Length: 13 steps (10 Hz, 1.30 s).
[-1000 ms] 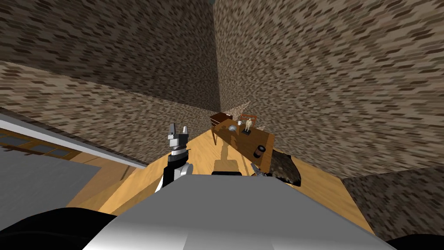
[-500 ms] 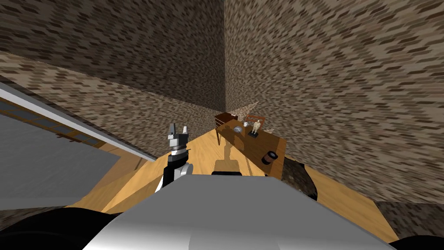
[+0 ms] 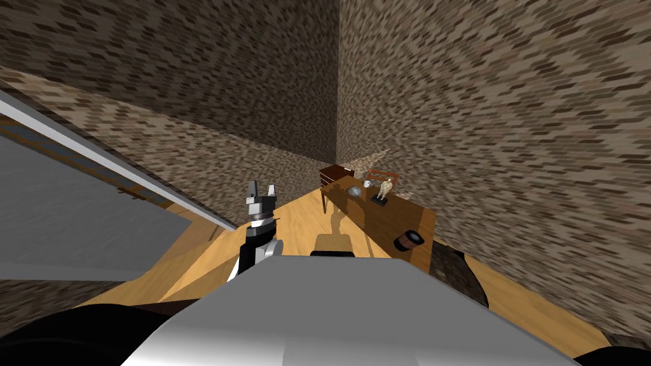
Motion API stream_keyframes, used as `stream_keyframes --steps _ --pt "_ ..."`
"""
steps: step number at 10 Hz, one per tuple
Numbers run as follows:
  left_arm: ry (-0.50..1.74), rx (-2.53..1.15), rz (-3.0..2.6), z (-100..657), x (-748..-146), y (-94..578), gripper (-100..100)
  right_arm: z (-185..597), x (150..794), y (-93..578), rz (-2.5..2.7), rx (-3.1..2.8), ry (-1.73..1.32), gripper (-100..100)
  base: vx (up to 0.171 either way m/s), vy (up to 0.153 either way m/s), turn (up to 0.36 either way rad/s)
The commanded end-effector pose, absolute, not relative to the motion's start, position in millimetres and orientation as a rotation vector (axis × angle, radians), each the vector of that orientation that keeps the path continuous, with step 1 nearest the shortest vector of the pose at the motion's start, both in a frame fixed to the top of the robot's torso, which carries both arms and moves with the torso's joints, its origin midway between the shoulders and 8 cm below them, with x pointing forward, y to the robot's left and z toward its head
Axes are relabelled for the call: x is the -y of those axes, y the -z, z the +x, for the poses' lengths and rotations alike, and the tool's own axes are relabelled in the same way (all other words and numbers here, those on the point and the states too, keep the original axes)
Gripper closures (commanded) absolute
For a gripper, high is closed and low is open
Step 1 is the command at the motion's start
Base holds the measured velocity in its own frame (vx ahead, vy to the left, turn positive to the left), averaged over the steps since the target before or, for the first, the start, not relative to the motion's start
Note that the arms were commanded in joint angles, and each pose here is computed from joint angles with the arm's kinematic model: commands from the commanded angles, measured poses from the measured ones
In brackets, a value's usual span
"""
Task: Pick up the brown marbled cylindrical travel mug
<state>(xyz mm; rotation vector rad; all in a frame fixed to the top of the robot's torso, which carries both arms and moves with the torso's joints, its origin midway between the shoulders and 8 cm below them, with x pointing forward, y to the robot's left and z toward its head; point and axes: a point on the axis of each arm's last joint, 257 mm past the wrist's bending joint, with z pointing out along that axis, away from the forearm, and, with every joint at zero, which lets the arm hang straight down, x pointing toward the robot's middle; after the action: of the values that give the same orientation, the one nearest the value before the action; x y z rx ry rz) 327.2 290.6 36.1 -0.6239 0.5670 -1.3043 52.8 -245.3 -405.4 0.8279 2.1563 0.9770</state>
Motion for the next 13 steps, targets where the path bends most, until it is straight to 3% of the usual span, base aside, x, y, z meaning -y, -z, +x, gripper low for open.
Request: stream_keyframes --steps 1,13 --pt "1.304 -0.567 -0.624 327 -291 -36 0 18 260 420 0.847 -2.255 -0.934 -100 0.087 0.055 0.177" --pt "1.304 -0.567 -0.624 327 -291 -36 0 -150 378 440 0.831 -2.739 -0.618 -100 0.092 0.033 0.106"
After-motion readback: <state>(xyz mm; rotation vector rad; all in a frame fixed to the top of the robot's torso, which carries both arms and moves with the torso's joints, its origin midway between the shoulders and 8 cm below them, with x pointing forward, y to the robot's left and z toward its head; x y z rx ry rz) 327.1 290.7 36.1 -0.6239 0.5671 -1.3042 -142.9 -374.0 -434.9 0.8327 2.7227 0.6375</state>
